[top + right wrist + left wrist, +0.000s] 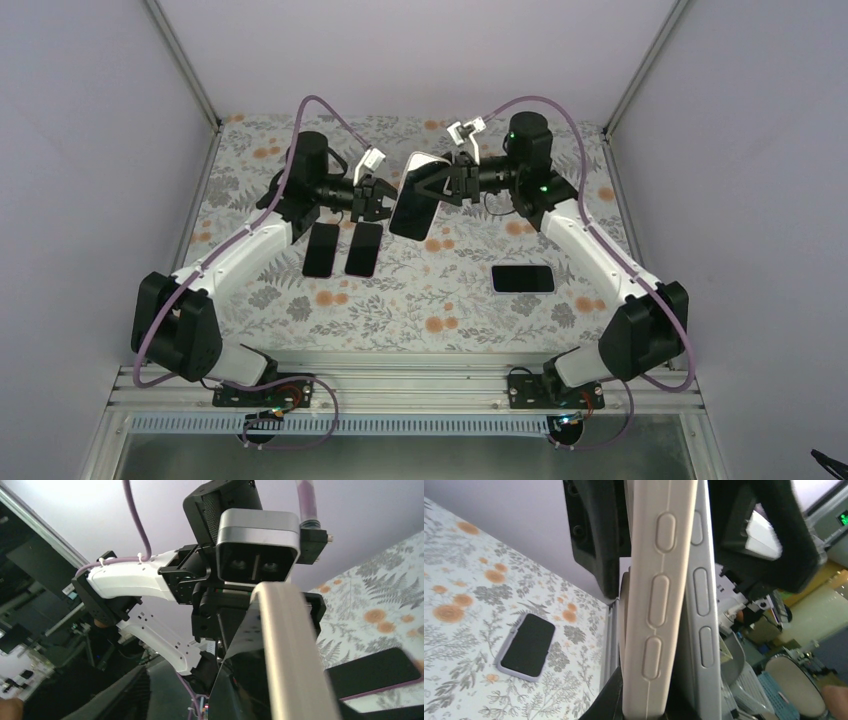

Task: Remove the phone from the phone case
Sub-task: Remove the phone case from the phone.

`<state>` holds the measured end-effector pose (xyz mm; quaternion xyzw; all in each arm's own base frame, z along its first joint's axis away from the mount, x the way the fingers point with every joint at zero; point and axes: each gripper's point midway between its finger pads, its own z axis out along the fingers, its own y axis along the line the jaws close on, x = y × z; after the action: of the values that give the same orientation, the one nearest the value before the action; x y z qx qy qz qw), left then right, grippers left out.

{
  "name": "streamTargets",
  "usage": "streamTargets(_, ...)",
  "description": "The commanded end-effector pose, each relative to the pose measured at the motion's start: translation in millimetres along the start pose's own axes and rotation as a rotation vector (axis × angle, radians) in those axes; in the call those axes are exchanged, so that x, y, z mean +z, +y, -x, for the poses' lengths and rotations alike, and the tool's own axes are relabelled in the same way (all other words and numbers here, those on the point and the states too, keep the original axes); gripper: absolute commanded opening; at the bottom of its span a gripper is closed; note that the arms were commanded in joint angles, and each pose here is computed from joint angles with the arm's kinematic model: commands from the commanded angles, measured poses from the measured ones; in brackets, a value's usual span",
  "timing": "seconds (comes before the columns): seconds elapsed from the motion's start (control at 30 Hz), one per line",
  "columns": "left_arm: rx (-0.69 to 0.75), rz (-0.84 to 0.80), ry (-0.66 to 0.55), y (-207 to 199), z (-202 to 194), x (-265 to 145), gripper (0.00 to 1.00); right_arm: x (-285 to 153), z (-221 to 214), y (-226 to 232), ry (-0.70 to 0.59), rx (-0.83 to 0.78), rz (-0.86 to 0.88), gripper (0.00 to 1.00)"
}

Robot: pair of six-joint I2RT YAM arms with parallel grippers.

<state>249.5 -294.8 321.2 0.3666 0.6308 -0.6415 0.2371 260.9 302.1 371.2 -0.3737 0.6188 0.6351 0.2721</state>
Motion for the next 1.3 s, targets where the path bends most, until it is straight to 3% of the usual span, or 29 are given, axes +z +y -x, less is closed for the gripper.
streamTargets(0.0,0.065,0.043,-0.078,-2.3,24.8,-9.4,0.02,-15.7,19.9,2.7,-0.025,-0.032,-0.030,0.69)
streamTargets(0.1,0.029,0.063,-0.103,5.3,26.8,-14.3,0.02,-27.3,32.7,-6.7,-0.063,-0.054,-0.111,0.82)
streamTargets(0.23,-0.018,0.100,-0.139,19.8,29.0,-21.5,0.02,-45.6,47.5,-31.4,-0.122,-0.062,-0.273,0.90)
streamTargets(0.47,-0.127,0.170,-0.225,45.8,38.2,-42.0,0.02,-61.9,55.8,-63.6,-0.121,-0.174,-0.549,0.90)
streamTargets(0.7,-0.221,0.208,-0.259,61.1,41.6,-49.8,0.02,-37.8,37.5,-69.9,0.014,-0.422,-0.749,0.89)
streamTargets(0.83,-0.335,0.311,-0.292,83.0,44.5,-57.1,0.02,-19.3,21.9,-74.5,0.090,-0.563,-0.850,0.87)
streamTargets(1.07,-0.509,0.425,-0.333,110.3,36.9,-68.2,0.02,3.0,4.8,-83.6,0.183,-0.705,-0.958,0.85)
streamTargets(1.27,-0.558,0.445,-0.341,120.6,31.5,-70.3,0.02,21.0,-4.2,-86.5,0.219,-0.757,-0.964,0.84)
